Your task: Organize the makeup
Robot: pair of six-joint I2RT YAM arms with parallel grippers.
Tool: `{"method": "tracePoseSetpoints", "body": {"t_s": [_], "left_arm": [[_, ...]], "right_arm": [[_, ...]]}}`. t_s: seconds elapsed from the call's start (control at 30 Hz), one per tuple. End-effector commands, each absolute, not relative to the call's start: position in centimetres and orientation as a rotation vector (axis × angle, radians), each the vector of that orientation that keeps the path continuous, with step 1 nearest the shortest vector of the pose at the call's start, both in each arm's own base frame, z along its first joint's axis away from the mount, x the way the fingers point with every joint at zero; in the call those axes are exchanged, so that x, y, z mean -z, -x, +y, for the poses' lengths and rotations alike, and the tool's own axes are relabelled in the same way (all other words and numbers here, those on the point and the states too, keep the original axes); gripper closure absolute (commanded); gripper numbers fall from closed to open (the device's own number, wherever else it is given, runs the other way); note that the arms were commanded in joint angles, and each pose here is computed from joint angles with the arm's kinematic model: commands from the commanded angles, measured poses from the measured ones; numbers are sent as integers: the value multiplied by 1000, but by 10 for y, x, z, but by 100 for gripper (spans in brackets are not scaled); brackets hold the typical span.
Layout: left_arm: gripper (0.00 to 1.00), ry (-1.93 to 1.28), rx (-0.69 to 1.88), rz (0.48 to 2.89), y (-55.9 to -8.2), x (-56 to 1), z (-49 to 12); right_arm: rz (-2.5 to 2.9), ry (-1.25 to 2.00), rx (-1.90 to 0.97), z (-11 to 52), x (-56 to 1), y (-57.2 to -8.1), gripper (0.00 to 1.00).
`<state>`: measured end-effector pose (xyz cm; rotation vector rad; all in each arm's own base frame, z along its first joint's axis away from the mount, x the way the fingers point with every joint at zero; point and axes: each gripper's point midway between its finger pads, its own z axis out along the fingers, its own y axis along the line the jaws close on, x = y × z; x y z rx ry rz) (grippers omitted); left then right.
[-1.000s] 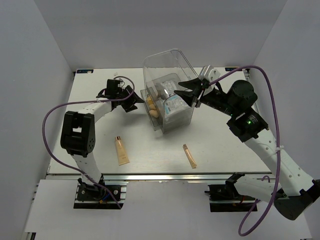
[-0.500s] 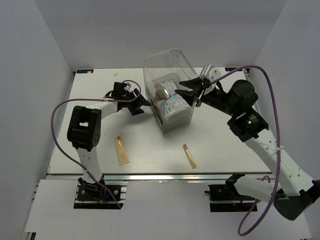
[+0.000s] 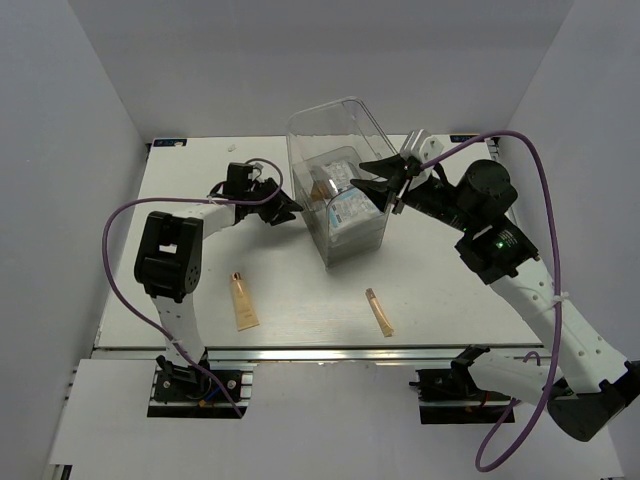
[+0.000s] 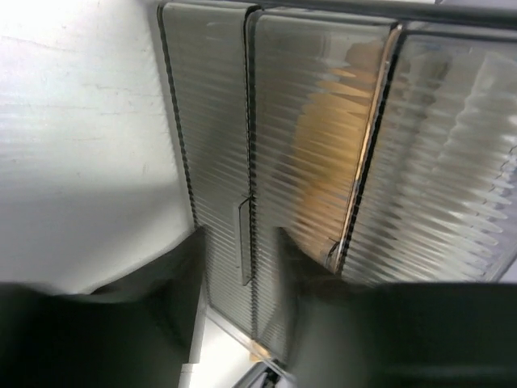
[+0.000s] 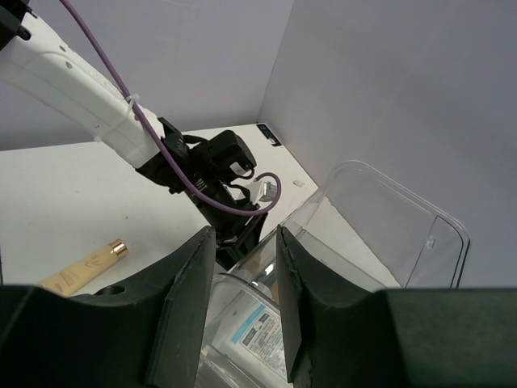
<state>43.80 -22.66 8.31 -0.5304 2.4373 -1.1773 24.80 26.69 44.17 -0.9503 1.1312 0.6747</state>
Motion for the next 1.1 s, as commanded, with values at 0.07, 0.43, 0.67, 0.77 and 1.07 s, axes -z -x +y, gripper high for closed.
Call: {"method": "tracePoseSetpoints", "body": {"t_s": [0.07, 0.43, 0.67, 0.77, 1.07], "left_arm": [[71, 553, 1237, 2416, -444, -82, -235], [67, 541, 1309, 2392, -455, -79, -245], [67, 522, 1354, 2371, -448, -80, -250], [81, 523, 1338, 2370, -441, -80, -246], [91, 536, 1282, 2383, -437, -77, -240]], "right_arm": [[1082, 921, -666, 260, -456, -243, 58], [1086, 917, -660, 258, -454, -244, 58], [1090, 918, -658, 258, -453, -245, 58], [1090, 916, -656, 257, -453, -246, 58], [1093, 919, -662, 258, -453, -246, 58]]}}
